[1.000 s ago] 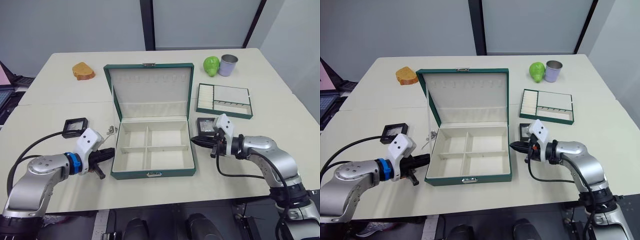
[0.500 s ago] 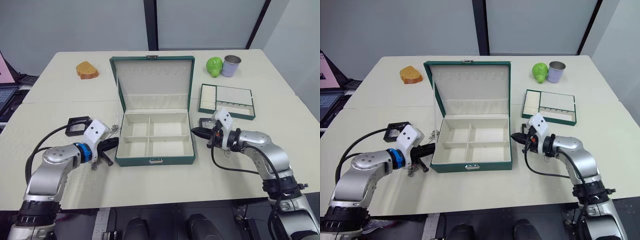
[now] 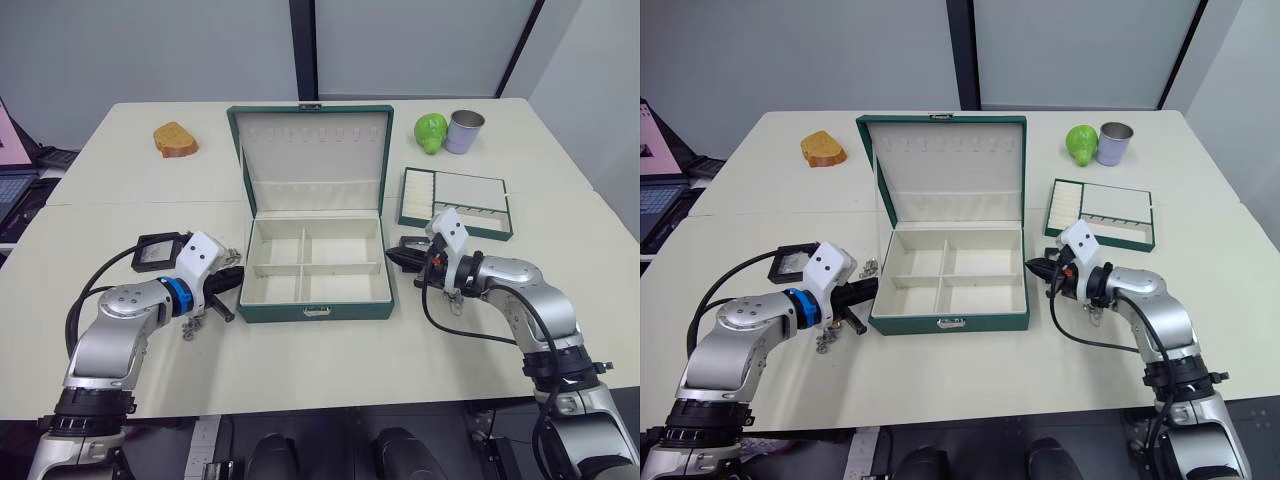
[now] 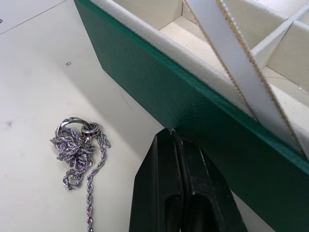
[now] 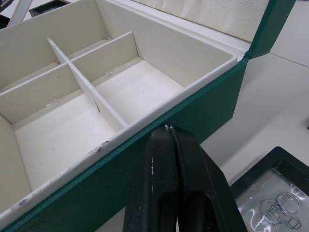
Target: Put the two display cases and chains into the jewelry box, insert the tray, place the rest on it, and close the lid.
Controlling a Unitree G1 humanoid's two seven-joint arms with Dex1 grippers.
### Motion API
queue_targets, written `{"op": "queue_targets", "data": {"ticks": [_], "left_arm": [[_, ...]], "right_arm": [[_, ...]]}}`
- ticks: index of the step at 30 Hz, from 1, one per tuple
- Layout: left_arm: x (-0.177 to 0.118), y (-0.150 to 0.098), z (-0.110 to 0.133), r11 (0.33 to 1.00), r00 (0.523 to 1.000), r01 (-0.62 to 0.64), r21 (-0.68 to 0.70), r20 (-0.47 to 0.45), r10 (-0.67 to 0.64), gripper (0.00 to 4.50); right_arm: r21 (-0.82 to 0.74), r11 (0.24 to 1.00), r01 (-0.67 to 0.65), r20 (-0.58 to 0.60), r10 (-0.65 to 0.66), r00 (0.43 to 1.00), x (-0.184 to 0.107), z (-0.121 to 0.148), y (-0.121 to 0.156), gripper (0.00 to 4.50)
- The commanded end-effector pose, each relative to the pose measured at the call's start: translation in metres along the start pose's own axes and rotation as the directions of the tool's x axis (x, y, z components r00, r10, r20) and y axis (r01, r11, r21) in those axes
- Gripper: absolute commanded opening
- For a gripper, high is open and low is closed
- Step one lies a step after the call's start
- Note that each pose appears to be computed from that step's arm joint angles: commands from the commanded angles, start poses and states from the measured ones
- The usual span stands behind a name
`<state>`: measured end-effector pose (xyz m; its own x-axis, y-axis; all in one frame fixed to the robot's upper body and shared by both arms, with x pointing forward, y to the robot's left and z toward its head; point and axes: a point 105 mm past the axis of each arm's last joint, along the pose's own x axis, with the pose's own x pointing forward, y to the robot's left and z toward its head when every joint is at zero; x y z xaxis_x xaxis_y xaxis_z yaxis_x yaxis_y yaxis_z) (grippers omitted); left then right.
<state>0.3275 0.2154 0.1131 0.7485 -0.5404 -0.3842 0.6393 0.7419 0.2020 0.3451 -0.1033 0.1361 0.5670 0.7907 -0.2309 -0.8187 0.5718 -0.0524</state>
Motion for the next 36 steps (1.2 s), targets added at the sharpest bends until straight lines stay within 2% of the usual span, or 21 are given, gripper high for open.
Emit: {"op": "queue_targets", "data": {"ticks": [1, 16, 28, 36], "left_arm": [[0.010, -0.015, 0.029, 0.995, 0.992, 0.060, 0.078, 0.105, -0.068, 0.00], [0.002, -0.013, 0.029, 0.995, 0.992, 0.073, 0.067, 0.101, -0.079, 0.00], [-0.011, 0.008, 0.030, 0.998, 0.994, 0.008, 0.060, 0.104, -0.015, 0.00], [-0.010, -0.004, 0.020, 0.997, 0.996, 0.062, 0.056, 0.060, -0.066, 0.00]], "right_arm": [[-0.039, 0.997, -0.069, 0.041, 0.071, 0.997, 0.010, 0.013, 0.016, 0.01], [-0.047, 0.998, -0.035, 0.067, 0.038, 0.997, -0.003, 0.020, 0.004, 0.01], [-0.025, 0.999, -0.030, 0.064, 0.031, 0.997, -0.015, 0.017, -0.002, 0.01], [-0.023, 0.999, -0.031, 0.043, 0.032, 0.999, -0.011, 0.010, -0.002, 0.01]]}}
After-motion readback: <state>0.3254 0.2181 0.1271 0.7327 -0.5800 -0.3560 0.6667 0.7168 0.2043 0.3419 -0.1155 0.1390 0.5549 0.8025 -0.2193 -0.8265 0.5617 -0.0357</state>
